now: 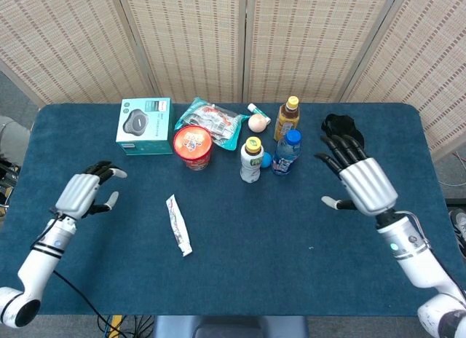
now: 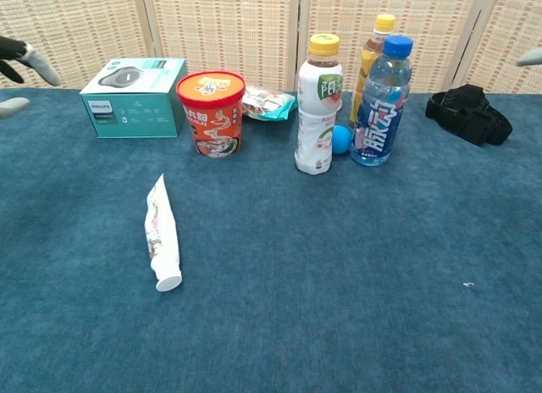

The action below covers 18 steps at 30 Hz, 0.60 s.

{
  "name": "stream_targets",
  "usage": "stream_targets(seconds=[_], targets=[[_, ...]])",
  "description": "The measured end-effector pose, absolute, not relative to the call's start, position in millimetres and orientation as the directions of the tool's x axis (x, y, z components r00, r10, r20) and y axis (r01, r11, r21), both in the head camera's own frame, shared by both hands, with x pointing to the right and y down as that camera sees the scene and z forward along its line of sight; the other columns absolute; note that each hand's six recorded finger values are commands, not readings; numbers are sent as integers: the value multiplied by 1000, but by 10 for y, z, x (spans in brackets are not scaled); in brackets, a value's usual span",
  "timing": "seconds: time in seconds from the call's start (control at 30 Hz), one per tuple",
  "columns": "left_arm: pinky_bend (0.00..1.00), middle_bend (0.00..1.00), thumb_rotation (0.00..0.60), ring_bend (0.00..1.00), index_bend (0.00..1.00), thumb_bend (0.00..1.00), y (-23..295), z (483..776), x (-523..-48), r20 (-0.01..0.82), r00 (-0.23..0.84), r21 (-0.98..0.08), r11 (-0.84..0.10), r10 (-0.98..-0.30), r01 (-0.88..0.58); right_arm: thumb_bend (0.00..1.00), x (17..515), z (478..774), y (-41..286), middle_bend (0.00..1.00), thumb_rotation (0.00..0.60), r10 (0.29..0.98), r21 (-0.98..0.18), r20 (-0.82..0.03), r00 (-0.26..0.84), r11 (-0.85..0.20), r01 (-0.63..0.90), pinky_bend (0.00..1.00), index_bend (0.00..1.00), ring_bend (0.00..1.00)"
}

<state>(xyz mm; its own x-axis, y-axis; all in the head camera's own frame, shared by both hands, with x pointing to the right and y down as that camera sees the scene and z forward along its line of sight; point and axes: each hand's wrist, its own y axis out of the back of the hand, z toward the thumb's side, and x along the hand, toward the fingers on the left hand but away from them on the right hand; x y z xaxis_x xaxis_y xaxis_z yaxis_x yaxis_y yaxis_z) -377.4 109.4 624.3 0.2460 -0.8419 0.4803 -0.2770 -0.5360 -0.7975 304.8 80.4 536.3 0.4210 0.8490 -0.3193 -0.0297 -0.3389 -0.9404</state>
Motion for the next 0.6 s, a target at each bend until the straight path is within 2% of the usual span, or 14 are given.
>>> stream_targets(seconds=[0.17, 0.27, 0.43, 0.6], targets=[[169, 249, 600, 127, 301, 417, 1282, 6148, -4151, 471, 128, -840, -488, -873, -238, 111, 3550, 5291, 1010, 67, 590, 900, -945, -325, 291, -324, -54, 107, 175, 0], [169, 250, 600, 130, 304, 416, 1392, 6105, -4296, 462, 83, -858, -468, -883, -212, 112, 3845, 5282, 1149, 67, 598, 920, -942, -335, 204, -326, -74, 107, 164, 0], [168, 252, 600, 134, 307, 417, 1588, 6061, -4426, 452, 50, -877, -454, -891, -159, 112, 4242, 5295, 1398, 67, 600, 940, -941, -332, 76, -324, -95, 107, 159, 0], [168, 253, 600, 136, 310, 416, 1759, 6051, -4448, 435, 30, -890, -435, -900, -137, 113, 4486, 5411, 1666, 70, 600, 932, -927, -363, -15, -362, -93, 107, 159, 0]])
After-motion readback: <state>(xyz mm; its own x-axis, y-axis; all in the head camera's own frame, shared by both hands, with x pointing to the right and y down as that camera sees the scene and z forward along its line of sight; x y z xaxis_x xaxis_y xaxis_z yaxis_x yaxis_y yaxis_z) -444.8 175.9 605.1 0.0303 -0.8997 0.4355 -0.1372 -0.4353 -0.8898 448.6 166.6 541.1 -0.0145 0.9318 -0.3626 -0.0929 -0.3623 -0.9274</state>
